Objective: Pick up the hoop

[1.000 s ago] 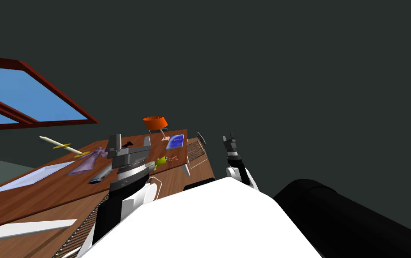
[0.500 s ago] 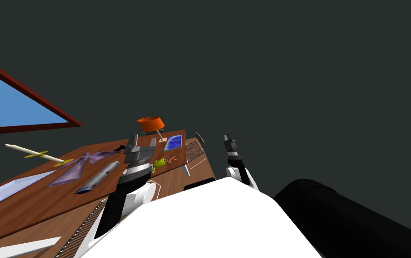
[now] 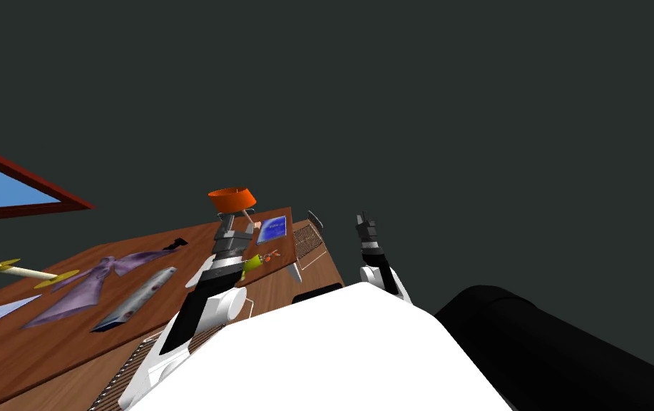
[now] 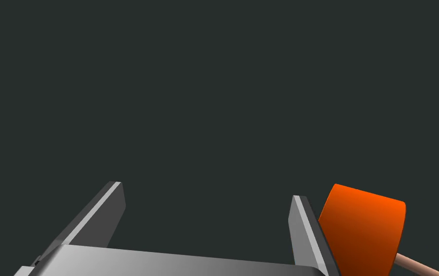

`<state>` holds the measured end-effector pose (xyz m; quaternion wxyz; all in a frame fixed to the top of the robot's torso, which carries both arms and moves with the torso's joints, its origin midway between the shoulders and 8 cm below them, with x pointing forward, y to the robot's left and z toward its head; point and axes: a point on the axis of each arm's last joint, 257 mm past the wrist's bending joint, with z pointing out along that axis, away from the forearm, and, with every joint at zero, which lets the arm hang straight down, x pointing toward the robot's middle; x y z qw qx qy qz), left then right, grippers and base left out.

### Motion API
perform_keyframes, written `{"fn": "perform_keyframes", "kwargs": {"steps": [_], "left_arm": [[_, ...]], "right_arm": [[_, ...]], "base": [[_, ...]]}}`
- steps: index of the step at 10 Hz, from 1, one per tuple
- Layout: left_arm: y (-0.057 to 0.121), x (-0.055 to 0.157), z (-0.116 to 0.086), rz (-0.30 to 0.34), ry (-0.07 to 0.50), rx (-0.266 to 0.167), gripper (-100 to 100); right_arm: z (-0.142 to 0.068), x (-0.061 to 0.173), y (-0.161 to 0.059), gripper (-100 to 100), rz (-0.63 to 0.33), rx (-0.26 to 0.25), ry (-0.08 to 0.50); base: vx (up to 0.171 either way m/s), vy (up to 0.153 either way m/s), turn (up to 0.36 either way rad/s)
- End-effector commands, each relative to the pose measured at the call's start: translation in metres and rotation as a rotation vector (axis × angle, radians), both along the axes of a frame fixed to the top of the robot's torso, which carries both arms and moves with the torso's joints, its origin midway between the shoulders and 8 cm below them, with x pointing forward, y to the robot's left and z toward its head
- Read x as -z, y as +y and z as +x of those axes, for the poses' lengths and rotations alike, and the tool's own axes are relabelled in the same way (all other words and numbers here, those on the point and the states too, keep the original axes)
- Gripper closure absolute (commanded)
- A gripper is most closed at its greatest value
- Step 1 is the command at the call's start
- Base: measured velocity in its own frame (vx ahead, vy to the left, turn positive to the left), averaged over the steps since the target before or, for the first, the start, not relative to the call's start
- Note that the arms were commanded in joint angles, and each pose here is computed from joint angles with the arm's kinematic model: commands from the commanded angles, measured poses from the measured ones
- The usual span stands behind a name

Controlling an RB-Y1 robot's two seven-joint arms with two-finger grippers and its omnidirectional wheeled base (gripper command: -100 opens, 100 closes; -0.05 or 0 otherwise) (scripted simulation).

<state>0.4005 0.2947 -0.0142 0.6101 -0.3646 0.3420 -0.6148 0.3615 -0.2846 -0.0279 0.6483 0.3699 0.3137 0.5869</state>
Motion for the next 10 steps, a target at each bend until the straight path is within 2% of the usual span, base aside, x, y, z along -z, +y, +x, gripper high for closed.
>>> {"fn": "perform_keyframes", "kwargs": {"steps": [1, 3, 4, 5, 6, 7, 8, 9, 10], "left_arm": [[0.003, 0.017, 0.016, -0.003, 0.06, 0.005, -100], [0.009, 0.035, 0.028, -0.01, 0.119, 0.007, -100], [0.015, 0.049, 0.04, -0.019, 0.169, 0.009, -100], [0.015, 0.053, 0.041, -0.02, 0.178, 0.007, -100], [0.022, 0.069, 0.052, -0.032, 0.23, 0.007, -100], [0.023, 0.071, 0.053, -0.033, 0.239, 0.006, -100], [0.029, 0.087, 0.063, -0.049, 0.291, 0.006, -100], [0.03, 0.091, 0.064, -0.05, 0.302, 0.004, -100], [0.038, 0.106, 0.074, -0.069, 0.348, 0.002, -100]], "right_arm": [[0.0, 0.0, 0.0, 0, 0.0, 0.0, 0.0], [0.0, 0.0, 0.0, 0, 0.0, 0.0, 0.0], [0.0, 0.0, 0.0, 0, 0.0, 0.0, 0.0], [0.0, 0.0, 0.0, 0, 0.0, 0.0, 0.0], [0.0, 0.0, 0.0, 0, 0.0, 0.0, 0.0], [0.0, 0.0, 0.0, 0, 0.0, 0.0, 0.0], [0.0, 0.0, 0.0, 0, 0.0, 0.0, 0.0], [0.0, 0.0, 0.0, 0, 0.0, 0.0, 0.0], [0.0, 0.0, 0.0, 0, 0.0, 0.0, 0.0]], "base": [[-0.033, 0.054, -0.17], [-0.032, 0.091, -0.204], [-0.032, 0.075, -0.155], [-0.037, 0.058, -0.099], [-0.035, 0.056, -0.19], [-0.029, 0.056, -0.102], [-0.027, 0.061, -0.187], [-0.033, 0.055, -0.101], [-0.048, 0.064, -0.152]]}}
